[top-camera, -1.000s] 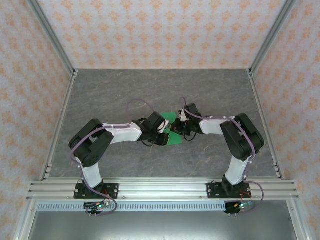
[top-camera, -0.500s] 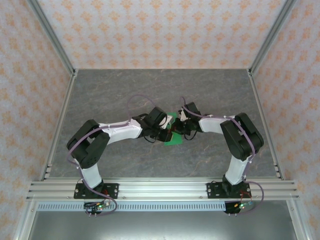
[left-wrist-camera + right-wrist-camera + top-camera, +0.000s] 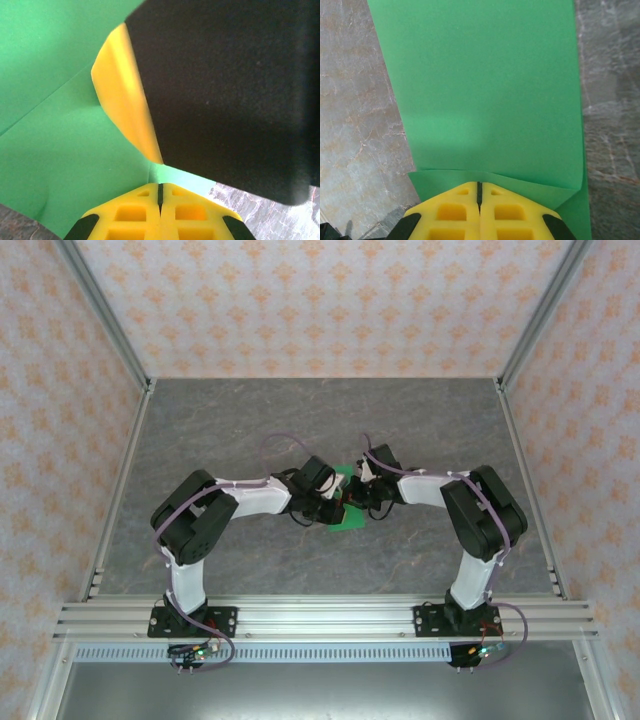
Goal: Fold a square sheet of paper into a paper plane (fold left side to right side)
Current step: Fold the triangle a second time at the center of the table.
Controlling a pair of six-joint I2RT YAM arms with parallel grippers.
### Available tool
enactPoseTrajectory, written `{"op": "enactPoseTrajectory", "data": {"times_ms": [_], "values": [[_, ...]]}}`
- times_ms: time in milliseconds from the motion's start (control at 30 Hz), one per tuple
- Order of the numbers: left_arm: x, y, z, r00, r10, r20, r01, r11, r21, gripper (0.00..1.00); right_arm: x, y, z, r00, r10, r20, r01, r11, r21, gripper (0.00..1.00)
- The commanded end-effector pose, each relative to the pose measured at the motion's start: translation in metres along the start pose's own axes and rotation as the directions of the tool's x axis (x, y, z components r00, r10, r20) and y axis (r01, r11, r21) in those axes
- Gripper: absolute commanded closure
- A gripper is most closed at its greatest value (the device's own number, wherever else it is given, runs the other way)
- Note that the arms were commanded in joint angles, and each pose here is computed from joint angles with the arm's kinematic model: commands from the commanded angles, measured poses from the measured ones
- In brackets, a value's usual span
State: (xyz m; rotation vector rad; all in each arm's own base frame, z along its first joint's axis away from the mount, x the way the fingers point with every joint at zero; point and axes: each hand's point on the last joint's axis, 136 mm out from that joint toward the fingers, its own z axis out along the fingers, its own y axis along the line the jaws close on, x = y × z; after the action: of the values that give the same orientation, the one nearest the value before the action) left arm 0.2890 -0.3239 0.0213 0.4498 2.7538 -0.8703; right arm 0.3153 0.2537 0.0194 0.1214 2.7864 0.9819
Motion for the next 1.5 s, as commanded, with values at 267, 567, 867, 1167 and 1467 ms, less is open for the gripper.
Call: {"op": "enactPoseTrajectory", "data": {"times_ms": [267, 567, 867, 1167, 1467], "values": [[0.035, 0.022, -0.002, 0.995, 0.009, -0.095, -0.014, 0.998, -0.057, 0.98, 0.018, -0.038, 0.008, 0.997, 0.037, -0.065, -0.026, 0.988, 0.153, 0.95], [0.075, 0.040, -0.008, 0.984, -0.002, -0.176, -0.015, 0.996, -0.093, 0.99, 0.020, -0.043, 0.008, 0.997, 0.040, -0.072, -0.027, 0.984, 0.174, 0.95], [0.098, 0.050, -0.018, 0.982, -0.031, -0.184, 0.008, 0.993, -0.120, 0.99, 0.022, -0.047, 0.010, 0.995, 0.051, -0.083, -0.035, 0.981, 0.192, 0.95], [0.079, 0.044, -0.037, 0.993, -0.059, -0.097, 0.051, 0.995, -0.081, 0.99, 0.021, -0.043, 0.009, 0.996, 0.047, -0.082, -0.032, 0.984, 0.177, 0.95], [0.027, 0.011, -0.053, 1.000, -0.024, 0.004, 0.024, 0.999, 0.039, 0.99, 0.020, -0.041, 0.008, 0.996, 0.045, -0.081, -0.031, 0.985, 0.169, 0.95]]}}
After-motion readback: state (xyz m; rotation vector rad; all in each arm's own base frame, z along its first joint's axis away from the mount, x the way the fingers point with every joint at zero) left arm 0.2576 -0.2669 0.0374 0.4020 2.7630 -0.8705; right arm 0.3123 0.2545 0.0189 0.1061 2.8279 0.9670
